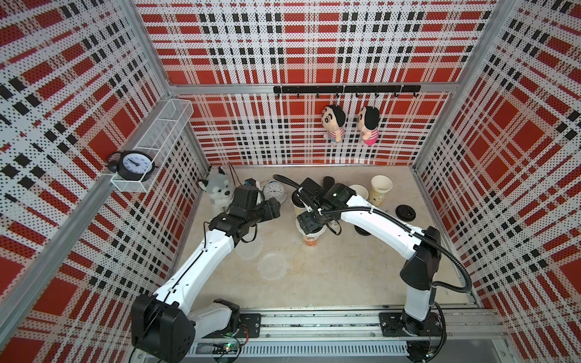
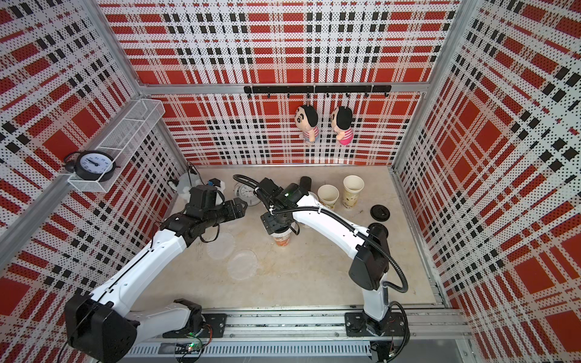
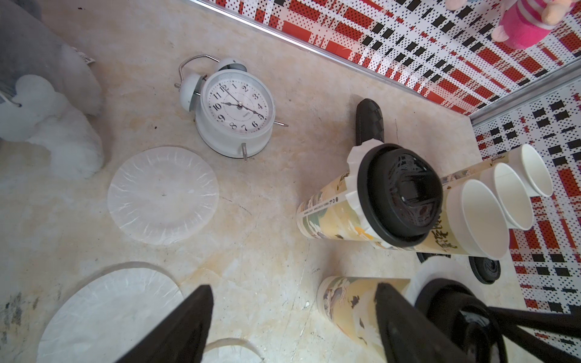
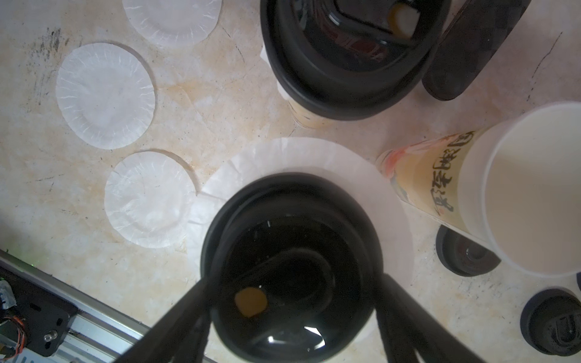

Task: Put the leak-proof paper on the milk tea cups
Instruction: Place the cup lid on the cup.

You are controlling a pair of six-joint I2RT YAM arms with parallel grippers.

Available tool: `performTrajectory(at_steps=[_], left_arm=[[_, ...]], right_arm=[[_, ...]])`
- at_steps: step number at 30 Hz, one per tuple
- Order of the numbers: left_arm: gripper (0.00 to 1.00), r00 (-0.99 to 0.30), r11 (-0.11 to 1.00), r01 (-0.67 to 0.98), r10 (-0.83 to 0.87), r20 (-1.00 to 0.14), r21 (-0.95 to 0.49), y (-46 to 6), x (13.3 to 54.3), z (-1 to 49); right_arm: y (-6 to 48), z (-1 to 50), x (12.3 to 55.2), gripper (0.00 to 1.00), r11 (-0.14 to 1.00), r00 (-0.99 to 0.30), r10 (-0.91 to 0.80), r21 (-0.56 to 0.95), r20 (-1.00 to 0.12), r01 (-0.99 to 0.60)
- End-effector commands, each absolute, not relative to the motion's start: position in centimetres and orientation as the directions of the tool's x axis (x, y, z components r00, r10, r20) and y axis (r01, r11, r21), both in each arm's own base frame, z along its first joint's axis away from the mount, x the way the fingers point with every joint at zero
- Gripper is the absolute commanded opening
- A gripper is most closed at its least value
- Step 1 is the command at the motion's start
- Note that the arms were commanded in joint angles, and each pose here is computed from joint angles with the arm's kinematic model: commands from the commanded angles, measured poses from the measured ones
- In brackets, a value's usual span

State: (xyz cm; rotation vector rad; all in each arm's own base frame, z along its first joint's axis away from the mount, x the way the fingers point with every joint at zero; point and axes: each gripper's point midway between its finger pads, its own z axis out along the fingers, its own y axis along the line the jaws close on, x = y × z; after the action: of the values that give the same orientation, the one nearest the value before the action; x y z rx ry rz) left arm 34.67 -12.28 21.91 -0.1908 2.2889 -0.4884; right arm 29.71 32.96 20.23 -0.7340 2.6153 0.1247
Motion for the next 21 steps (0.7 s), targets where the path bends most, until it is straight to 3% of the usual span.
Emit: performTrajectory(at_steps=[1, 11, 21], left_arm=[[0.84, -0.671, 0.915, 0.033, -0.278, -0.687, -0.403, -12.1, 34.7, 22.8], [0.84, -0.675, 0.915, 0.034, -0.276, -0.685, -0.402, -12.1, 34.6, 22.7], [0.84, -0.675, 0.913, 0.049, -0.268, -0.687, -0.404, -12.3, 34.5, 22.8]], right_arm=[[33.2, 20.7, 29.8, 0.85, 0.858, -0.767, -0.476, -0.035, -0.431, -0.513], [33.1, 21.7, 29.9, 0.94, 0.865, -0.763, -0.458, -0.030, -0.456, -0.501], [33.2, 22.8, 30.0, 0.94, 0.871, -0.761, -0.436, -0.014, -0.481, -0.490]])
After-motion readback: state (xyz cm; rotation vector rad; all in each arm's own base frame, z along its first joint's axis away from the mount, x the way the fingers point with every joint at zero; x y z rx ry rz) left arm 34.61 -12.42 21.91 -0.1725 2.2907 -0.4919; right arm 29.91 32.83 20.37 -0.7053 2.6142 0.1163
